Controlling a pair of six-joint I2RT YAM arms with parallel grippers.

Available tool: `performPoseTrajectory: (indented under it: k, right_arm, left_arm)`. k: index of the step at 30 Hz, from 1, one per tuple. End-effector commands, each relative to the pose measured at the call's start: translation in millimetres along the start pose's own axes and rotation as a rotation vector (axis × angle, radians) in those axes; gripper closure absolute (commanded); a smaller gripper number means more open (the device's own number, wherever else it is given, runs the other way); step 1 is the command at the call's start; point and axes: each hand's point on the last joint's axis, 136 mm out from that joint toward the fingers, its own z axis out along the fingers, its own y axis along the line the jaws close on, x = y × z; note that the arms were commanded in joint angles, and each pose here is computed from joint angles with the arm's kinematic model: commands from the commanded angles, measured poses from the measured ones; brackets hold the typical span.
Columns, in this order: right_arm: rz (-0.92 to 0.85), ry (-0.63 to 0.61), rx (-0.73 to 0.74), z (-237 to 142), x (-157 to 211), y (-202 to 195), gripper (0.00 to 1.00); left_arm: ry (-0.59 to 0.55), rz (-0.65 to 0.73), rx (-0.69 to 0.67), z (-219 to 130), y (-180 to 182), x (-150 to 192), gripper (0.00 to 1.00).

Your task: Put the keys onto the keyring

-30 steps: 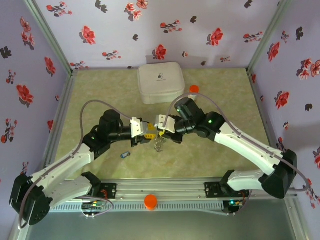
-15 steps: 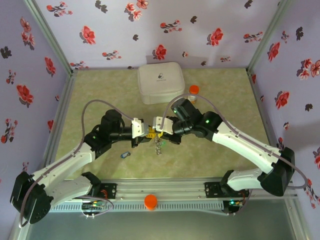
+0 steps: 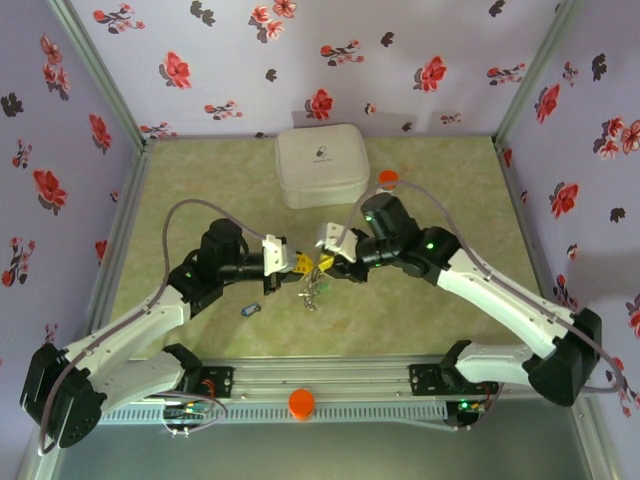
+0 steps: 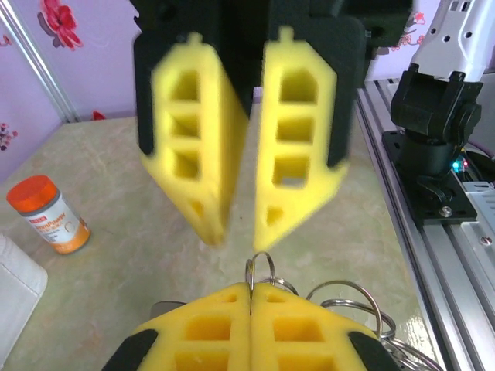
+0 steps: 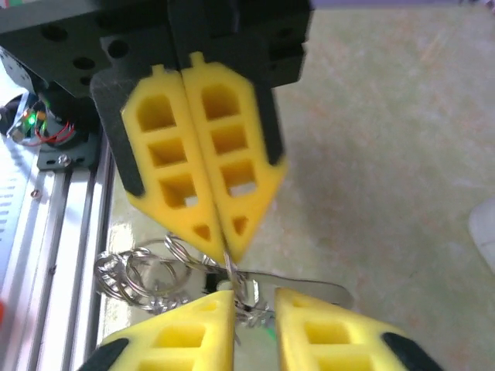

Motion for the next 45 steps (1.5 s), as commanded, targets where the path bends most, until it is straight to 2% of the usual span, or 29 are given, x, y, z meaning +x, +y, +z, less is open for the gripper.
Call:
performPoseTrajectory:
  k: [1,4,9,16,26,35,38,41,45]
  right_arm:
    - [0.025,-0.184,-0.075,-11.7,-23.2,8.3,0.69]
    - [0.037,-0.203,-0.086,-8.8,-16.8,11.5,0.61]
    - [0.064,-0.235,-0.077,-3.3,-14.3,8.5,0.60]
    - [0.054,-0.249,-0.044,-4.2,-14.9,4.8,0.66]
    - [0.028,-0.266,0.013,-11.8,-19.9,-1.0,0.67]
    - [0.050,-0.256,-0.018,-5.0,-19.7,-1.8,0.89]
    - [0.049,-0.259,-0.019,-4.9,-21.5,-2.6,0.88]
    - [0.054,-0.255,-0.032,-3.0,-21.2,-1.9,0.82]
    - [0.063,-0.242,-0.045,-0.3,-18.8,-1.3,0.82]
  left_arm:
    - [-0.118,0.039,-0.025,-6.6,1.0,-25.2,1.00]
    - [-0.176,0.048,-0.051,-10.0,4.4,-32.5,1.00]
    - [-0.265,0.047,-0.069,-13.7,7.8,-44.7,1.00]
    - [-0.273,0.040,-0.051,-12.4,7.5,-47.1,1.00]
    - [-0.249,0.025,-0.040,-8.6,8.1,-41.2,1.00]
    - [-0.254,0.021,-0.034,-8.5,7.2,-41.9,1.00]
    - [-0.245,0.018,-0.034,-8.2,7.0,-39.8,1.00]
    - [-0.245,0.019,-0.034,-8.3,6.9,-39.9,1.00]
    - [-0.247,0.021,-0.034,-8.4,6.9,-40.6,1.00]
